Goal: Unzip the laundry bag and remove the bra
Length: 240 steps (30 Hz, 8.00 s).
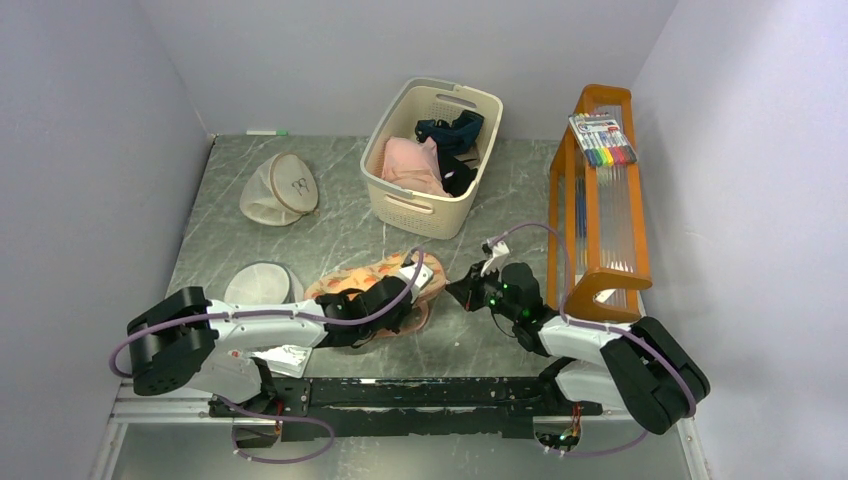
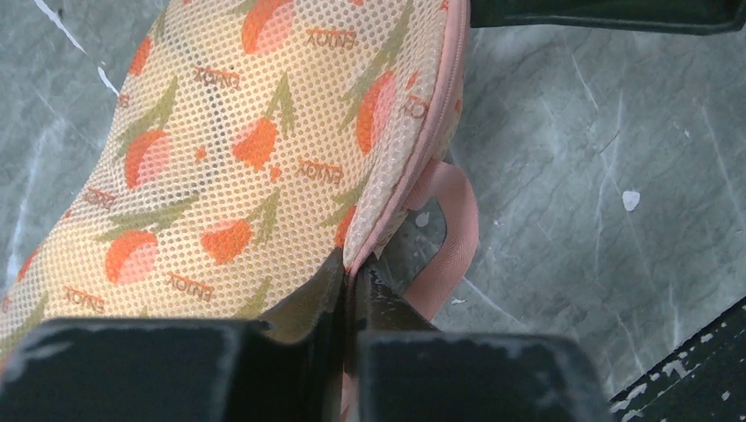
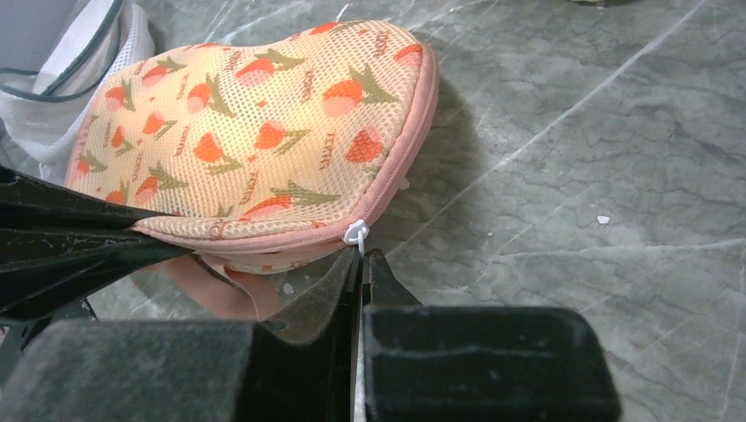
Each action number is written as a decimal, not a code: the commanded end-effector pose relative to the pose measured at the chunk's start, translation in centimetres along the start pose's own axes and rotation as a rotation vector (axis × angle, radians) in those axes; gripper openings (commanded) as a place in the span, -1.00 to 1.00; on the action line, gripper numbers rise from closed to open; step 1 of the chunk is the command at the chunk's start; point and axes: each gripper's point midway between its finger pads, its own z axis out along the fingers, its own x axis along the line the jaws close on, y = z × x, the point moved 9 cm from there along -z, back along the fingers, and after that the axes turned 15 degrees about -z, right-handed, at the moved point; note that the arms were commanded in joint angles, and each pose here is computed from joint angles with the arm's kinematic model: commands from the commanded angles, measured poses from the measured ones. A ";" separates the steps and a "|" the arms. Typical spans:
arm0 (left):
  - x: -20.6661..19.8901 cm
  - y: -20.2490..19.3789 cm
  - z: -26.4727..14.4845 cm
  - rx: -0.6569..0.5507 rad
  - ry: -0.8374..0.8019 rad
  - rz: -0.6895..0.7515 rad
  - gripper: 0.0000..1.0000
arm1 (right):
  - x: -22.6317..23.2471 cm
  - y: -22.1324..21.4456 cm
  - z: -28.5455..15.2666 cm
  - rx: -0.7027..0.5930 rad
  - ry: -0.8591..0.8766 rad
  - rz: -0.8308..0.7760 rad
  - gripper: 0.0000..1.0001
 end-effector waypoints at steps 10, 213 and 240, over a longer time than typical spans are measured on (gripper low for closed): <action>-2.9 5.2 -2.2 -0.111 -0.214 -0.013 0.20 | 1.1 0.8 -0.3 -0.098 0.182 -0.066 -1.00; 14.9 18.5 -15.7 -0.572 0.247 -0.291 0.57 | 0.5 6.4 4.1 0.030 0.134 -0.040 0.16; 14.5 18.6 -15.1 -0.535 0.196 -0.284 0.57 | 0.0 2.9 8.0 0.139 0.130 0.024 -0.10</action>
